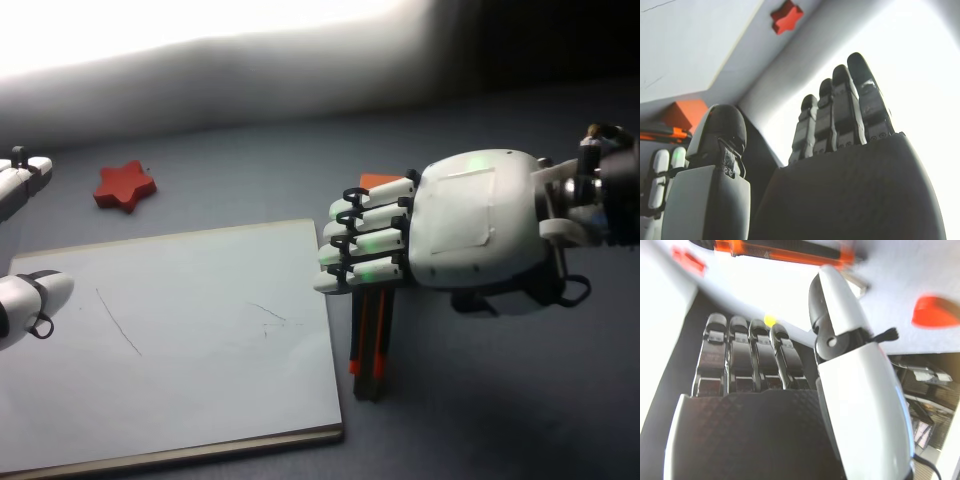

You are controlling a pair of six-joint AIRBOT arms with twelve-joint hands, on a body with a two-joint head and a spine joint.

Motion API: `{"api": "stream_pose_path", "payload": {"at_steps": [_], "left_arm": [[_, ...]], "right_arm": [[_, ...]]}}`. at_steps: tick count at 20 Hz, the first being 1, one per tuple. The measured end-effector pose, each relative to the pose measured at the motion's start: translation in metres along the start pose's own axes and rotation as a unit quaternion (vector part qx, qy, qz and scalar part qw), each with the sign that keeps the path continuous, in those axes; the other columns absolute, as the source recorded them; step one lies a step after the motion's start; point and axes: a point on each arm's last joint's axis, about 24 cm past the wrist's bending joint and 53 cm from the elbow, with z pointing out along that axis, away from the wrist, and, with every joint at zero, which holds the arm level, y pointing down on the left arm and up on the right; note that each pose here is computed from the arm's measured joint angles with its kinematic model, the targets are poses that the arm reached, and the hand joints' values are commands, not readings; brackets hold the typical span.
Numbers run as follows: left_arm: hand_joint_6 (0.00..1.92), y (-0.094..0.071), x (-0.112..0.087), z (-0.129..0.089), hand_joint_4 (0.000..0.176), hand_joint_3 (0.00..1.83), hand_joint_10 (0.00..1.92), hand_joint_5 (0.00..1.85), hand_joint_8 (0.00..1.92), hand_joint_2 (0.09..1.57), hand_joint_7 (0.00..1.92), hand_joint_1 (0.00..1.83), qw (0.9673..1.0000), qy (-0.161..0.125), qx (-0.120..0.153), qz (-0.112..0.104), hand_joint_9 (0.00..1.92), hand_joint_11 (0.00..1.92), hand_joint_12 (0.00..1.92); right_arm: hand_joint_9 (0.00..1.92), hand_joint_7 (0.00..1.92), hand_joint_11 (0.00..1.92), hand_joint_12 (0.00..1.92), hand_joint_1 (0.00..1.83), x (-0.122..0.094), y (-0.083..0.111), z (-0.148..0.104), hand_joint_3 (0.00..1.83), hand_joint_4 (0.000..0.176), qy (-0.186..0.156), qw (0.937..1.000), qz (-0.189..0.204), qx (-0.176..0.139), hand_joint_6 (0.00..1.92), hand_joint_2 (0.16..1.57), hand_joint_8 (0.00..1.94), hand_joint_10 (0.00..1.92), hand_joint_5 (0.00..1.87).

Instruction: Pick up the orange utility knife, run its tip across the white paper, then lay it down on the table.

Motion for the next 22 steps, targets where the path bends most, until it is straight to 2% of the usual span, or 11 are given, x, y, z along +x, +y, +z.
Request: {"api": "stream_pose_path", "payload": {"at_steps": [2,3,7,11,22], "left_arm": [[0.01,0.0,0.0,0.0,0.058,0.0,0.0,0.02,0.0,1.37,0.09,0.33,1.0,0.0,0.0,0.0,0.16,0.0,0.65],[0.01,0.0,0.0,0.0,0.06,0.0,0.01,0.03,0.01,1.36,0.11,0.34,1.0,0.0,0.0,0.0,0.18,0.0,0.7],[0.0,0.001,0.0,0.0,0.058,0.0,0.0,0.02,0.0,1.36,0.08,0.34,1.0,0.001,-0.003,0.0,0.17,0.0,0.69],[0.0,0.001,0.0,0.0,0.058,0.0,0.01,0.03,0.0,1.36,0.11,0.34,1.0,0.001,-0.003,0.0,0.19,0.0,0.73],[0.0,0.0,0.0,0.0,0.058,0.0,0.0,0.04,0.0,1.36,0.1,0.34,1.0,0.0,-0.002,0.003,0.16,0.0,0.74]], "right_arm": [[0.0,0.0,0.0,0.0,1.15,-0.009,0.002,0.007,0.0,0.0,-0.005,1.0,-0.002,-0.005,0.0,1.17,0.0,0.0,0.0],[0.0,0.0,0.0,0.0,1.15,-0.011,0.003,0.009,0.0,0.0,-0.006,1.0,-0.004,-0.007,0.0,1.15,0.0,0.0,0.0],[0.0,0.0,0.0,0.0,1.11,0.001,0.011,0.02,0.0,0.0,0.033,0.9991,-0.014,-0.022,0.0,1.12,0.0,0.0,0.0],[0.0,0.0,0.0,0.0,1.14,0.0,0.006,0.027,0.0,0.0,0.055,0.9977,-0.033,-0.024,0.0,1.15,0.0,0.0,0.0],[0.0,0.0,0.0,0.0,1.13,-0.001,0.002,0.046,0.0,0.0,0.069,0.9965,-0.039,-0.026,0.0,1.16,0.0,0.0,0.0]]}}
